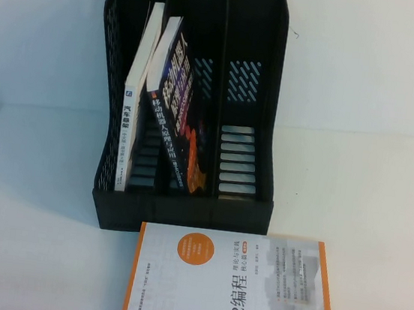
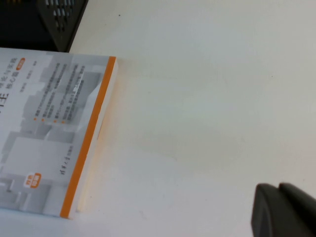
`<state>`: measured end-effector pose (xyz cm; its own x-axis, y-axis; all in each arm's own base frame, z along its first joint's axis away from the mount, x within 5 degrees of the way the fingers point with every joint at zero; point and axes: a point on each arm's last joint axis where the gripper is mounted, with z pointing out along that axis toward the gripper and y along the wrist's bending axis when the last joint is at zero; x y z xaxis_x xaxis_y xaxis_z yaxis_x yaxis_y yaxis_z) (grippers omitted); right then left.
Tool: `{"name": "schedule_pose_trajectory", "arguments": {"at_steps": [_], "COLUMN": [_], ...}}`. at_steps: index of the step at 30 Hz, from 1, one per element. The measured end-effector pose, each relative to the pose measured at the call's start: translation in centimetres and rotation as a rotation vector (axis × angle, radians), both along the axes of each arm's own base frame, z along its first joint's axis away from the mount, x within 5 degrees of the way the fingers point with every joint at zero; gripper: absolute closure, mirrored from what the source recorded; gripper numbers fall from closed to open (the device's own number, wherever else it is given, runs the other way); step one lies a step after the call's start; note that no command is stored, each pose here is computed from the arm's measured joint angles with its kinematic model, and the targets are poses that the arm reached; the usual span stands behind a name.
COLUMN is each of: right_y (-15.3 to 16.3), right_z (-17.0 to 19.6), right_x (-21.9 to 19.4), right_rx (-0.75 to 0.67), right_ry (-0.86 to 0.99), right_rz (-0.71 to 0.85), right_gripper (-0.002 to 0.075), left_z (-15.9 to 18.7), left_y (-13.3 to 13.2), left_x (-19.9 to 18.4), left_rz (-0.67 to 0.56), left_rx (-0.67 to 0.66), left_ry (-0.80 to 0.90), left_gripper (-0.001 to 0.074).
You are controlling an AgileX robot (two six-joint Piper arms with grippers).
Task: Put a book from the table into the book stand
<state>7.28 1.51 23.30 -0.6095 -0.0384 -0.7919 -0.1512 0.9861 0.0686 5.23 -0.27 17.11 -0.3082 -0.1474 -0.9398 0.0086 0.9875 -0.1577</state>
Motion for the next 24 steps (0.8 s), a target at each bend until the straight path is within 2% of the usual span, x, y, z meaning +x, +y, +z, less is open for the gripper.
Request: {"name": "schedule_pose_trajectory", "arguments": {"at_steps": [9,16,24], "right_y": [0.00,0.00,0.00], "right_z": [0.00,0.00,0.00], "right_x": [0.00,0.00,0.00], "right_rx": [-0.001,-0.001,-0.001], "right_ry": [0.000,0.000,0.000], "right_rz": [0.001,0.001,0.001], "right_gripper": [0.0728,0.0728,0.0728], "left_z": [0.00,0.00,0.00], "left_y": [0.00,-0.07,-0.12], "left_x": [0.00,0.00,-0.01], "left_rz": [-0.001,-0.032,-0.035], "left_rx": [0.002,0.075,0.066], "left_ry": [0.000,-0.005,-0.004], "left_gripper": [0.0736,0.0736,0.0736]}}
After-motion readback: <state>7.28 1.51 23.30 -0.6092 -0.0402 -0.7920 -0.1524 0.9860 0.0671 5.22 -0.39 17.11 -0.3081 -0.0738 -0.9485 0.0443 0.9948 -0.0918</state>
